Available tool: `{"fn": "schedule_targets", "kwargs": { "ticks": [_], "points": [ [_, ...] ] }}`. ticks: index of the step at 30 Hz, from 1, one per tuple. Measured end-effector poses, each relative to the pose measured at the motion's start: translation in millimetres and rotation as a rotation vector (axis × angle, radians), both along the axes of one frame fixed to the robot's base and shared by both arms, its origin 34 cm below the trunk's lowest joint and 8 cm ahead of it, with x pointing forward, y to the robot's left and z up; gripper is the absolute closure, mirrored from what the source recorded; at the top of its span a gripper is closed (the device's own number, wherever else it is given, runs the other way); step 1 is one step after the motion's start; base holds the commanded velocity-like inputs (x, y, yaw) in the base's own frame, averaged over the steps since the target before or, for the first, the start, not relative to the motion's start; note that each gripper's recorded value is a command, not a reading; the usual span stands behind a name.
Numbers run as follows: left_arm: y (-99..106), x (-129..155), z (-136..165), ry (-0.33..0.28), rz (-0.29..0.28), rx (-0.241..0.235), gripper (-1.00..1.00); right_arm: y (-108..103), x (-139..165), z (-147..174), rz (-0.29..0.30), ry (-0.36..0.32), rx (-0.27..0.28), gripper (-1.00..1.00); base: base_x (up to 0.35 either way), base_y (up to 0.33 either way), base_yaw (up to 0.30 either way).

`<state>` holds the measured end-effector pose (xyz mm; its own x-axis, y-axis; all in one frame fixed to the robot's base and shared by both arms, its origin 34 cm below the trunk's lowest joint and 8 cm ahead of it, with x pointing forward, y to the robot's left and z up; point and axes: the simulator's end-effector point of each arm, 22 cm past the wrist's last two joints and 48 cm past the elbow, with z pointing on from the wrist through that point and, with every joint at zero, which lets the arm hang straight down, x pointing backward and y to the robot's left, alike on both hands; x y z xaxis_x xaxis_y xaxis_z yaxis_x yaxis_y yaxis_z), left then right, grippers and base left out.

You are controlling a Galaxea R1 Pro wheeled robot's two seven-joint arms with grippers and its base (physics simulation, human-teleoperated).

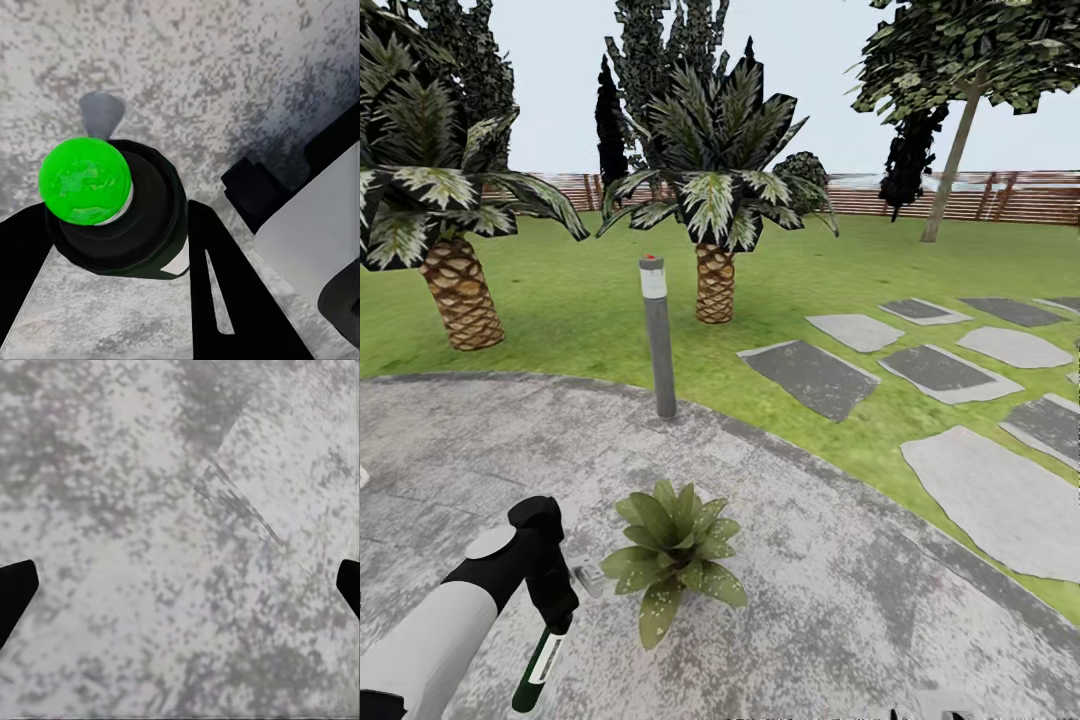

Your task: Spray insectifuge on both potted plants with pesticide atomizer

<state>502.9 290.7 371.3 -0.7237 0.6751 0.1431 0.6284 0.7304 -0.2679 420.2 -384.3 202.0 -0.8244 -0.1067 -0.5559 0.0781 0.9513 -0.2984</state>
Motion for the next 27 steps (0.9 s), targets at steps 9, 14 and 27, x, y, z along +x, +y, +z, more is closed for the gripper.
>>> {"fn": "schedule_targets", "kwargs": {
  "ticks": [9,14,27],
  "points": [
    [-2.3,2.3,1.5,-0.006,0.0,-0.002,1.0,-1.5,-0.5,0.2,-0.003,0.0,0.0,-1.0,-0.001,0.303,-0.034],
    [-2.8,3.0,3.2,-0.011,0.0,-0.001,1.0,-3.5,-0.1,1.5,-0.013,-0.005,0.001,-1.0,0.04,0.303,-0.235],
    [-13.0,3.5,6.6,-0.02,-0.012,-0.013,1.0,-5.7,4.0,6.2,-0.014,-0.018,-0.002,-1.0,0.069,0.088,-0.255]
  ]
}}
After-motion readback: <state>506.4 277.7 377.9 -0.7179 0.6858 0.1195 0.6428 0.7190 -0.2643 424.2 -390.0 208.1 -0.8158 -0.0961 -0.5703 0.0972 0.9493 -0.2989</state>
